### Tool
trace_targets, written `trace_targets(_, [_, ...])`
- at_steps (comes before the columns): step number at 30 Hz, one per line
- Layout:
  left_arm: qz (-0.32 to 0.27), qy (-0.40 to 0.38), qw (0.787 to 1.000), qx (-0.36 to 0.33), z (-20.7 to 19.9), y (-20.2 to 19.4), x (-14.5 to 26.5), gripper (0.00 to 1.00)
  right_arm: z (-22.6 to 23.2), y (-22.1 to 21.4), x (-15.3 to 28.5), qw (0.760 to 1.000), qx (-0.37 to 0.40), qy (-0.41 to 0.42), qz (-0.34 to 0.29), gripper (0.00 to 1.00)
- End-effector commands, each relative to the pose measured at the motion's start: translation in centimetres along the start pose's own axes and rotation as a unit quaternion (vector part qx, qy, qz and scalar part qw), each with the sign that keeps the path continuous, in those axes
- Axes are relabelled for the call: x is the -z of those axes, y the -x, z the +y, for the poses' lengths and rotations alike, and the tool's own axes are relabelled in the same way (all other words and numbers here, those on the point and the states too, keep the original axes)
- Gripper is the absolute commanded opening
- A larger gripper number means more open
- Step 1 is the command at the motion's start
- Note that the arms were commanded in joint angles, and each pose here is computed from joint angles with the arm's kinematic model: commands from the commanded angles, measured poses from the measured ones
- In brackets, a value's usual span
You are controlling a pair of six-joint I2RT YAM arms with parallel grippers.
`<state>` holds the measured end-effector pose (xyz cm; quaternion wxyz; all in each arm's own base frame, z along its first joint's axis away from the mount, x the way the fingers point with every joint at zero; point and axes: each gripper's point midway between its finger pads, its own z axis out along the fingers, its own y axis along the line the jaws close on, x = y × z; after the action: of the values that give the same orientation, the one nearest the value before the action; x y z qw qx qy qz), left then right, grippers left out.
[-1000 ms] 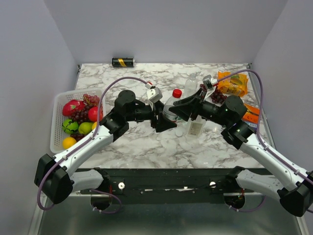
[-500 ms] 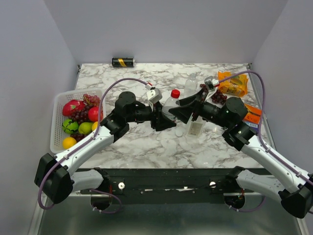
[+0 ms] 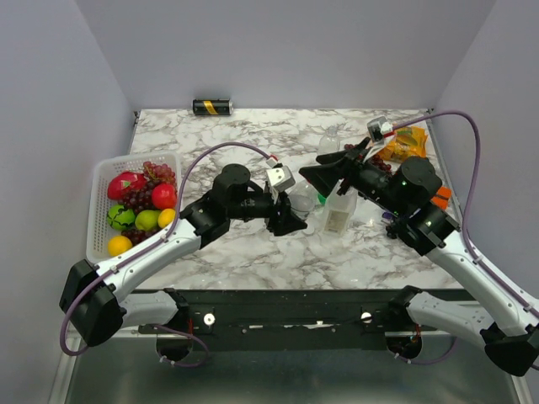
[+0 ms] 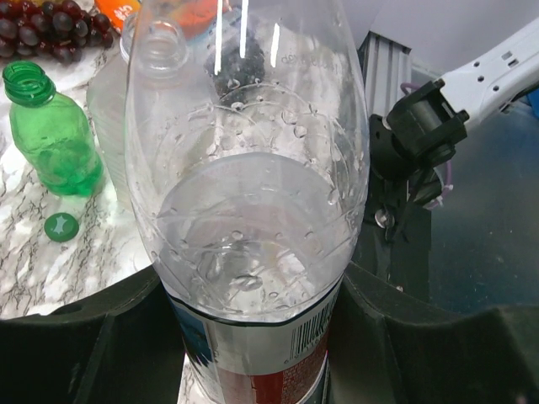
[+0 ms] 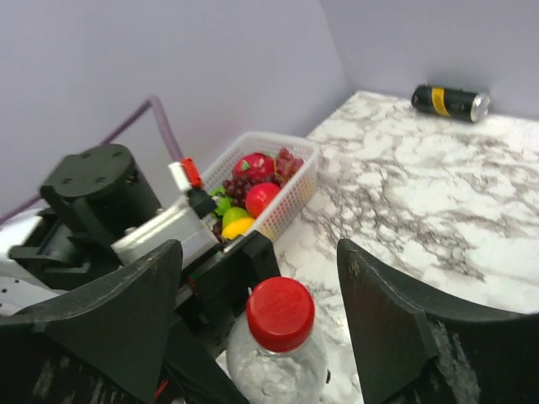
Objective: Unscrew the bottle caps
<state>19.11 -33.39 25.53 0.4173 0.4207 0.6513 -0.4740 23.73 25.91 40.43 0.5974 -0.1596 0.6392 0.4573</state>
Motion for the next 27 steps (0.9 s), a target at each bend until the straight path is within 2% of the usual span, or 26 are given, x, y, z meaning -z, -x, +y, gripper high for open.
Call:
trace_targets(1, [-0.009, 0.021, 0.999, -0.035, 0.4, 1.5, -0.1, 0.36, -1.8, -1.8, -0.6, 0.999, 0.001, -0.039, 0.036, 0.8])
trace_targets(3, [0.0, 0.022, 0.999, -0.032, 0.3, 1.0, -0.1, 0.37, -2.0, -2.2, -0.7, 0.998, -0.001, -0.041, 0.04, 0.79])
trace_targets(6, [0.0, 0.023, 0.999, -0.035, 0.3, 1.1, 0.0, 0.36, -1.9, -2.7, -0.9, 0.998, -0.004, -0.035, 0.049, 0.73])
trace_targets(9, [0.002, 0.025, 0.999, -0.036, 0.4, 1.1, 0.0, 0.36, -1.9, -3.2, -0.9, 0.998, -0.008, -0.031, 0.055, 0.6])
trace_targets(10, [0.001, 0.026, 0.999, -0.036, 0.4, 1.1, 0.0, 0.37, -1.9, -3.4, -1.0, 0.998, -0.009, -0.03, 0.056, 0.53])
trace_targets(16, [0.003, 0.031, 0.999, -0.036, 0.6, 1.0, 0.0, 0.36, -1.6, -4.1, -1.1, 0.997, -0.016, -0.018, 0.068, 0.42])
trace_targets(19, [0.001, 0.033, 0.999, -0.037, 0.6, 1.2, 0.1, 0.36, -1.8, -4.6, -1.1, 0.997, -0.02, -0.019, 0.074, 0.42])
trace_targets(22, [0.0, 0.036, 0.999, -0.039, 0.7, 1.2, 0.2, 0.36, -2.0, -5.0, -1.1, 0.997, -0.022, -0.022, 0.077, 0.51])
trace_targets(27, [-0.003, 0.039, 0.998, -0.041, 0.7, 1.4, 0.3, 0.35, -2.0, -5.2, -1.0, 0.996, -0.023, -0.022, 0.079, 0.56])
